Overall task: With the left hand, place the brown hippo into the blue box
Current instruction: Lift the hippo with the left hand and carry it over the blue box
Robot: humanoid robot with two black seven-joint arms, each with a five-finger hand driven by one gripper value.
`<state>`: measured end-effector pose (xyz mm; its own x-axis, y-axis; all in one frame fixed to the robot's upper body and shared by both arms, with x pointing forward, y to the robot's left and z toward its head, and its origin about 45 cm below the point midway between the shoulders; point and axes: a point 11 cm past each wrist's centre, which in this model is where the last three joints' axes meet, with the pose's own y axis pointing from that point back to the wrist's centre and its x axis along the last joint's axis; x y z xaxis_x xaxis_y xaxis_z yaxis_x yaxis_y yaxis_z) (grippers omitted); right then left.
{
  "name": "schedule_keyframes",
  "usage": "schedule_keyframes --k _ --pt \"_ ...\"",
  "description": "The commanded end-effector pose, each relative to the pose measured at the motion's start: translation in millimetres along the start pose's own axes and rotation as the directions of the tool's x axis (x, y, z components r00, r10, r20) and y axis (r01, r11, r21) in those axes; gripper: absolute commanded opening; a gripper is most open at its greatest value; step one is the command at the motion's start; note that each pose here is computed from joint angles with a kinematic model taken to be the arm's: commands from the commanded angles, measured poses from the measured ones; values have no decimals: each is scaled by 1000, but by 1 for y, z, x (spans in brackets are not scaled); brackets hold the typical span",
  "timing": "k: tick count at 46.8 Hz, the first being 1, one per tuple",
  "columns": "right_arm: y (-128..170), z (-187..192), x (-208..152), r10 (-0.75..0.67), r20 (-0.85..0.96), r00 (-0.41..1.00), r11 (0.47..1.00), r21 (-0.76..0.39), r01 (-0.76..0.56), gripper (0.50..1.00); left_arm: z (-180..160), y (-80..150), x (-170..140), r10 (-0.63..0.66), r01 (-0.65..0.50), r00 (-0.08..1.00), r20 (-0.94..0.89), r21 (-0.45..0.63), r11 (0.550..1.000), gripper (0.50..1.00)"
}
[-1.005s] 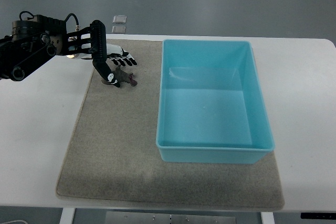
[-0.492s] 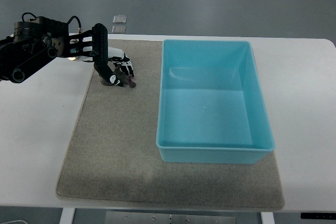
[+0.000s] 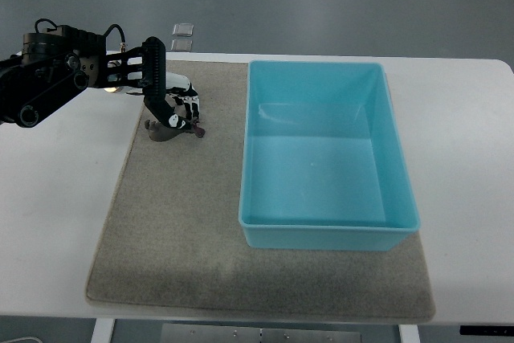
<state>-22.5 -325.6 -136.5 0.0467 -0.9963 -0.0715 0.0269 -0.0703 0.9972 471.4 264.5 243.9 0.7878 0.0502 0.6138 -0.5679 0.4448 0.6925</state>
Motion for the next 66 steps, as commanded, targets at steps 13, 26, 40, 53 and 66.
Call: schedule_keyframes --k 13,26,40,53,66 --pt "0 0 0 0 0 1000 1000 0 0 936 16 8 23 56 -55 998 13 -35 998 500" --pt "0 0 0 0 -1 1000 1000 0 0 936 42 20 52 125 -121 991 42 -87 989 500" --pt "0 0 0 0 -1 1000 1000 0 0 936 82 27 67 160 -143 984 83 -182 973 500" --pt "0 0 0 0 -1 1000 1000 0 0 936 125 29 65 182 -137 975 131 -292 947 500" --pt "0 0 0 0 0 1000 1000 0 0 936 168 19 48 176 -100 971 164 -392 914 500"
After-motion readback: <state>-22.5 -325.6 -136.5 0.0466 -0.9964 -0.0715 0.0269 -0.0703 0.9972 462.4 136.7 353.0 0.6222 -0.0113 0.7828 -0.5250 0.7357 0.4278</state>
